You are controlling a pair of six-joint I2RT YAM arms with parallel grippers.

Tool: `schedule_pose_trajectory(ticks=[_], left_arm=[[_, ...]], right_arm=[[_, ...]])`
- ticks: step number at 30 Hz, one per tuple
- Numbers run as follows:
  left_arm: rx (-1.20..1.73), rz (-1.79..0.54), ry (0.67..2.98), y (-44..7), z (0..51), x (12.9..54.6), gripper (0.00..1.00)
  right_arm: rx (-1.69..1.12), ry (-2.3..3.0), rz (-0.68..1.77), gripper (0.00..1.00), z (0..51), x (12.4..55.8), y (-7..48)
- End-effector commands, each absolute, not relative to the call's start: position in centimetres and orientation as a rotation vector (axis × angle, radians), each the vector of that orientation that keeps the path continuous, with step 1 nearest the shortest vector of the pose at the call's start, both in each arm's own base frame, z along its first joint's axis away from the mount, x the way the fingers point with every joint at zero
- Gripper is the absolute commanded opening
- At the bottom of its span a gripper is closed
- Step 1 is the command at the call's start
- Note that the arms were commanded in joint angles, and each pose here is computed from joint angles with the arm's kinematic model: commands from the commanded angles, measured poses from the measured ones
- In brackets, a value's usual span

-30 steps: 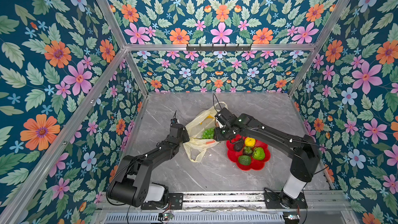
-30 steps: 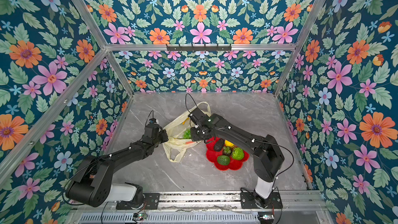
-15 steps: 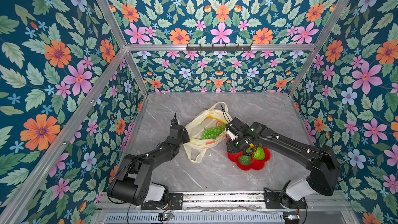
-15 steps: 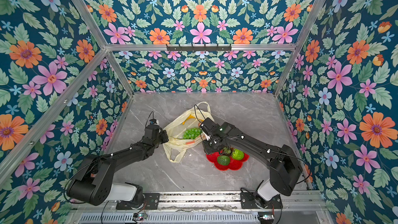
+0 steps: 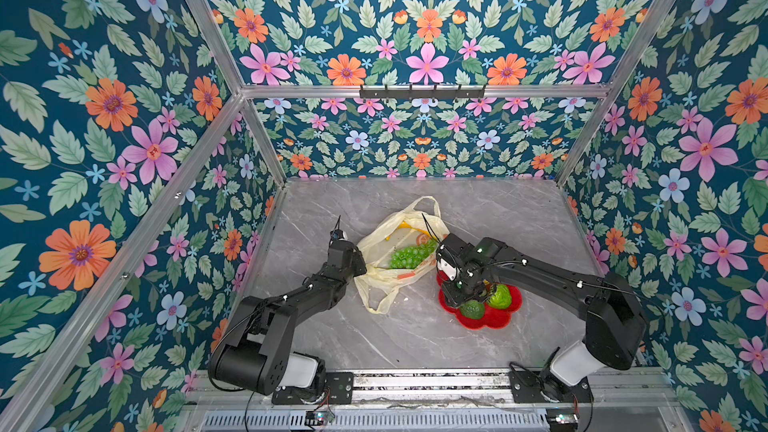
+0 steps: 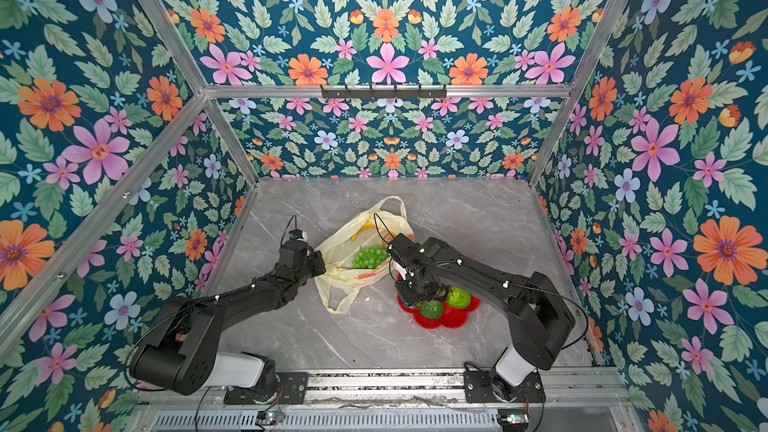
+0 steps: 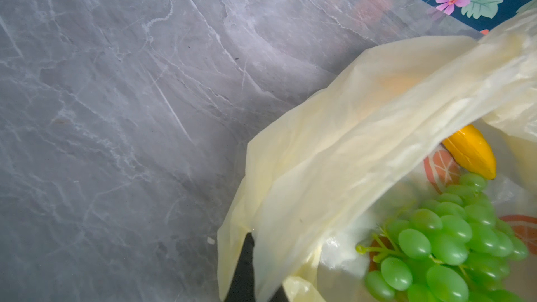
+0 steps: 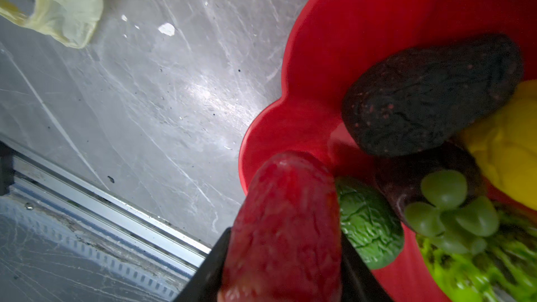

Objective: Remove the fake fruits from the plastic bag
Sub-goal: 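Carry the strawberry with the right gripper over the red plate, then lower the strawberry onto the red plate and open the right gripper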

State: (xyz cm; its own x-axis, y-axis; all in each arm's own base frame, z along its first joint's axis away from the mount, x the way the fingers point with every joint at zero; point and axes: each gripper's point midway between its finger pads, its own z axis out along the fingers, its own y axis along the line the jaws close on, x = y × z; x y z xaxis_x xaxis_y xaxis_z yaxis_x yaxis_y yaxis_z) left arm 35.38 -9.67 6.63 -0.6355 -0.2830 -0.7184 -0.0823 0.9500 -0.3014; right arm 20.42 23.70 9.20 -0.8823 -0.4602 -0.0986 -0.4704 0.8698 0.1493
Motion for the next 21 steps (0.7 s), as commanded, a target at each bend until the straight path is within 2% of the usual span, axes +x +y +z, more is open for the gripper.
schedule_pose_trajectory(ticks=[1, 21], left_arm=[[-0.255, -0.314, 2.242, -9.8, 6.8, 35.5, 0.00], [-0.258, -0.316, 2.246, -9.8, 6.7, 35.5, 0.00]], right_arm=[[-0.762, 3.021, 0.223, 0.48, 8.7, 19.9, 23.0], [-0.726, 3.070, 0.059, 0.51, 6.2, 21.1, 21.8]])
